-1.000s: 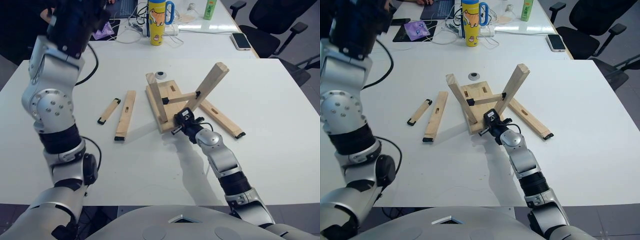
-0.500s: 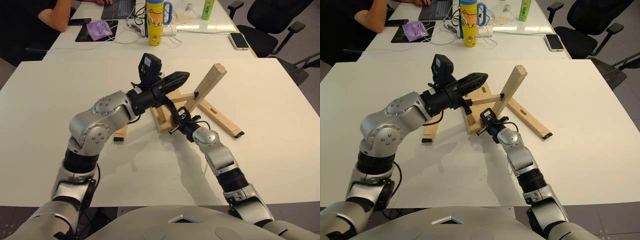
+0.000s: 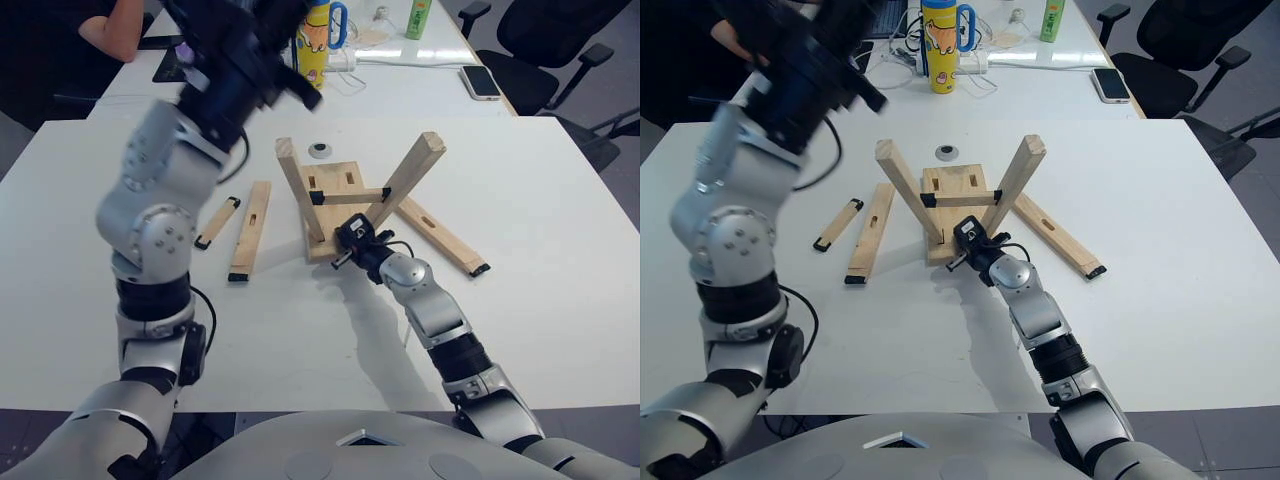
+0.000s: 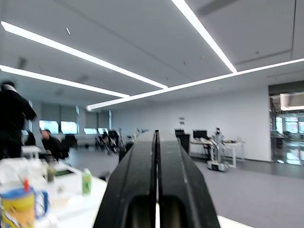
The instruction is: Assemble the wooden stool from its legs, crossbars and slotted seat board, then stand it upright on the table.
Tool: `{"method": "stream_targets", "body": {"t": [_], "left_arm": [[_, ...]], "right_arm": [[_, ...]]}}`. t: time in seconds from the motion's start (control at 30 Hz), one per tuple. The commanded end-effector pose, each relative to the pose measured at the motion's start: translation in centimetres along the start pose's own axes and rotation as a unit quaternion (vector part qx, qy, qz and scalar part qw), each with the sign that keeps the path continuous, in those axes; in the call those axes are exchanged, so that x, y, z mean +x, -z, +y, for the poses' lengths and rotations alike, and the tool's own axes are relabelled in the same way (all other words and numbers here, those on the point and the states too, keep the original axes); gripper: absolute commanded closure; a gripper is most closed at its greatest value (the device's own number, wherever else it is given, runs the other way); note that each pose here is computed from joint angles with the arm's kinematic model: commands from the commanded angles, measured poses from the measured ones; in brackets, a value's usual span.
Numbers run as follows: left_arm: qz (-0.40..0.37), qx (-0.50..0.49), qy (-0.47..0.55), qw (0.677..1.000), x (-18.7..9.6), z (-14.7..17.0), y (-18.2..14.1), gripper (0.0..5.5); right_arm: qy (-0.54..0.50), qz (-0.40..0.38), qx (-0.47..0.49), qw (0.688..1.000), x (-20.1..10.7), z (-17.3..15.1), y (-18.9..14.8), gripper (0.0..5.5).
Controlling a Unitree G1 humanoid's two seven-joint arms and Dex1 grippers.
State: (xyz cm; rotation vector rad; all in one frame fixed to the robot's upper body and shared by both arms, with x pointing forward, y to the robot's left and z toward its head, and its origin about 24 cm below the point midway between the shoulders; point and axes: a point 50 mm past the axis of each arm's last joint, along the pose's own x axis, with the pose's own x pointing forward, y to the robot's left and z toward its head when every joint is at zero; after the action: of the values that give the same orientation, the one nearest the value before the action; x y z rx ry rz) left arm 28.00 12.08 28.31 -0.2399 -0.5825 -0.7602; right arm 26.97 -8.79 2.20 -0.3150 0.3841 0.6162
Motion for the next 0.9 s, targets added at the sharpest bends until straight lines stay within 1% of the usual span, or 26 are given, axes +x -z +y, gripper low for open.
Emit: {"method": "stream_targets", "body": {"t": [0.03, 0.1, 0.13, 0.17, 0.2, 0.23, 0.27, 0.3, 0.33, 0.37, 0.4, 0.43, 0.47, 0.57, 0.6, 0.67, 0.7, 0.8, 0.87, 0.9], "left_arm": [[-0.091, 0.065, -0.058, 0.992, 1.4, 3.0, -5.5, 5.49], [-0.117, 0.04, -0.072, 0.99, 2.1, 3.6, -6.6, 5.49], [-0.094, 0.027, -0.073, 0.993, 2.4, 3.8, -5.6, 5.49], [-0.027, -0.012, -0.069, 0.997, 2.4, 3.7, -2.4, 5.49], [0.092, -0.035, -0.055, 0.994, 1.3, 3.1, 2.6, 5.49], [0.231, -0.065, -0.043, 0.97, -1.2, 1.9, 8.1, 5.49], [0.339, -0.101, -0.047, 0.934, -4.7, 0.5, 12.4, 5.49], [0.428, -0.118, -0.033, 0.895, -8.1, -1.1, 15.5, 5.49], [0.489, -0.13, -0.007, 0.863, -10.9, -2.9, 17.1, 5.49], [0.516, -0.148, 0.003, 0.844, -12.4, -4.0, 17.8, 5.49], [0.552, -0.121, 0.024, 0.825, -13.5, -4.4, 18.3, 5.49], [0.566, -0.099, 0.024, 0.818, -13.8, -4.1, 18.4, 5.49], [0.556, -0.073, 0.007, 0.828, -13.2, -3.0, 18.1, 5.49], [0.455, -0.006, -0.072, 0.888, -9.0, 0.7, 15.7, 5.49], [0.421, 0.011, -0.09, 0.903, -7.7, 1.4, 14.8, 5.49], [0.374, 0.034, -0.1, 0.921, -6.1, 1.9, 13.6, 5.49], [0.368, 0.044, -0.098, 0.924, -5.8, 1.8, 13.4, 5.49], [0.39, 0.059, -0.097, 0.914, -6.6, 2.0, 14.7, 5.49], [0.388, 0.063, -0.103, 0.914, -6.6, 2.3, 15.3, 5.49], [0.374, 0.073, -0.112, 0.918, -6.3, 2.7, 15.0, 5.49]], "right_arm": [[-0.062, 0.172, 0.04, 0.982, -0.9, 3.1, 7.7, 5.5], [-0.061, 0.173, 0.04, 0.982, -1.0, 3.2, 7.8, 5.5], [-0.062, 0.173, 0.04, 0.982, -1.0, 3.3, 7.9, 5.5], [-0.063, 0.173, 0.039, 0.982, -1.1, 3.4, 7.9, 5.5], [-0.064, 0.173, 0.039, 0.982, -1.1, 3.5, 7.8, 5.5], [-0.067, 0.172, 0.038, 0.982, -1.1, 3.7, 7.8, 5.5], [-0.069, 0.171, 0.036, 0.982, -1.0, 3.8, 7.7, 5.5], [-0.072, 0.17, 0.035, 0.982, -0.9, 3.8, 7.6, 5.5], [-0.074, 0.168, 0.034, 0.983, -0.8, 3.7, 7.5, 5.5], [-0.074, 0.166, 0.035, 0.983, -0.7, 3.6, 7.4, 5.5], [-0.072, 0.164, 0.036, 0.983, -0.6, 3.4, 7.4, 5.5], [-0.068, 0.162, 0.037, 0.984, -0.5, 3.2, 7.3, 5.5], [-0.065, 0.16, 0.037, 0.984, -0.4, 3.0, 7.1, 5.5], [-0.061, 0.157, 0.038, 0.985, -0.1, 2.8, 7.0, 5.5], [-0.061, 0.159, 0.038, 0.985, 0.0, 2.8, 7.0, 5.5], [-0.063, 0.159, 0.037, 0.985, 0.0, 2.8, 7.1, 5.5], [-0.065, 0.159, 0.038, 0.984, 0.0, 2.9, 7.1, 5.5], [-0.067, 0.135, 0.04, 0.988, 0.4, 3.1, 6.4, 5.5], [-0.056, 0.075, 0.053, 0.994, 0.9, 2.8, 4.5, 5.5], [-0.053, 0.035, 0.06, 0.996, 0.9, 2.6, 3.3, 5.5]]}}
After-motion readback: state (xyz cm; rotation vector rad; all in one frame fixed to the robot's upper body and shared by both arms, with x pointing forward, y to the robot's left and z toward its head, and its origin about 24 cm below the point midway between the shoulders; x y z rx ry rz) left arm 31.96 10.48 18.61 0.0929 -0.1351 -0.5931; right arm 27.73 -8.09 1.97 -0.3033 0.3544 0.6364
